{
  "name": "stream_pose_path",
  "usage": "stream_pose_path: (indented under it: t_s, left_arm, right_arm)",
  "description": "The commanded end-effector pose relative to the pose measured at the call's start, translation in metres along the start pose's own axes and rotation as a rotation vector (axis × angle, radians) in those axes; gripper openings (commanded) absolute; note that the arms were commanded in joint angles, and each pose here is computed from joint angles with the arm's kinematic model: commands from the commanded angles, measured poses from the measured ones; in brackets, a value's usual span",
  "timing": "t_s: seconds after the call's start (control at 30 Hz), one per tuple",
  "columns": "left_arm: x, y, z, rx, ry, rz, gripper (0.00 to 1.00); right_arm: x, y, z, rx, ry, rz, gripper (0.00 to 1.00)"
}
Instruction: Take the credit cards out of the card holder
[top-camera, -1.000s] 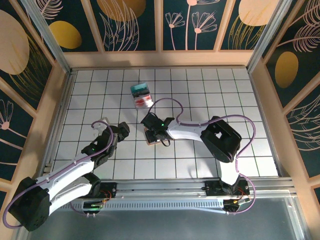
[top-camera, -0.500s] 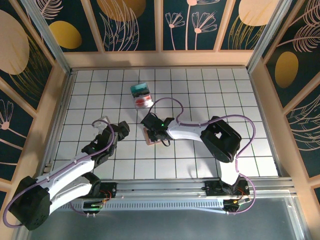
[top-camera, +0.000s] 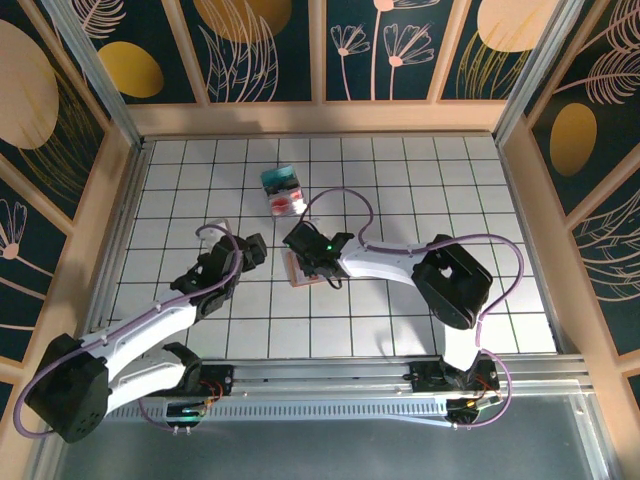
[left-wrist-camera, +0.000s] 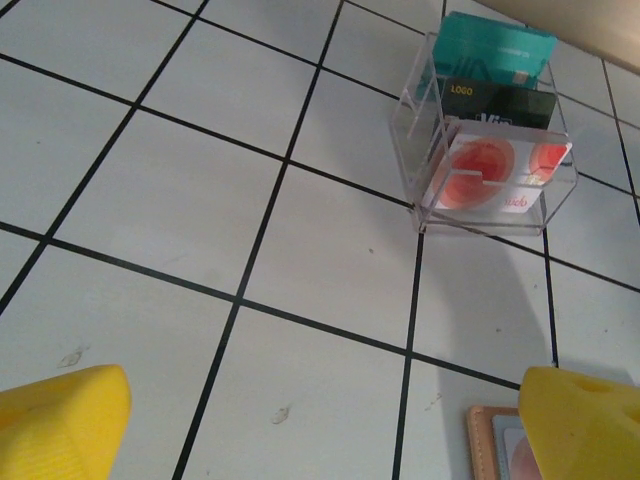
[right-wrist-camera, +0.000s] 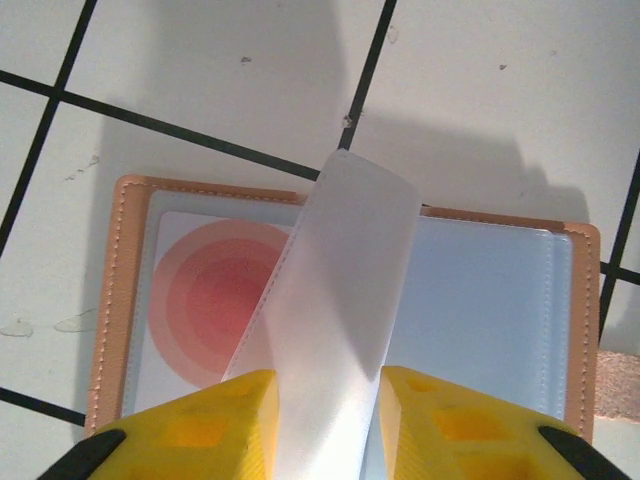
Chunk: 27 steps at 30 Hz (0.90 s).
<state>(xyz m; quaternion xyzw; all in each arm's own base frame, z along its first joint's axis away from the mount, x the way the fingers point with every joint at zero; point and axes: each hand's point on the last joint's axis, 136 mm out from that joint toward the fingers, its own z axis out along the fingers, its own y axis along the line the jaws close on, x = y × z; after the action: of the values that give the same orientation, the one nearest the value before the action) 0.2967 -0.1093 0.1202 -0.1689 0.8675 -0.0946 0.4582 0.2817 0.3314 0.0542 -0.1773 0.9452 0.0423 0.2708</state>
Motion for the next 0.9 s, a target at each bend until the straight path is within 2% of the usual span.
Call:
stream_pose_path:
  t_s: [0.0,0.3,0.7,0.87]
  left_arm:
    - [-0.008,-0.015,0.000,0.036,-0.005,0.030,0.99]
    - [0.005,-0.033,0.010,0.057,0.065,0.119,0.99]
    - [0.065,-0.076,0.024,-0.012,0.161,0.397,0.99]
    - [0.082,-0.093,0.033,-0.028,0.174,0.461,0.99]
  right_arm:
    - [0.002,-0.021,-0.004,0.064,-0.001,0.016,0.33]
    - [0.007,-0.038,-0.003,0.085,0.007,0.052,0.34]
    - [0.012,-0.059,-0.004,0.088,-0.001,0.120,0.35]
    - [0.013,-0.066,-0.005,0.065,-0.010,0.159,0.35]
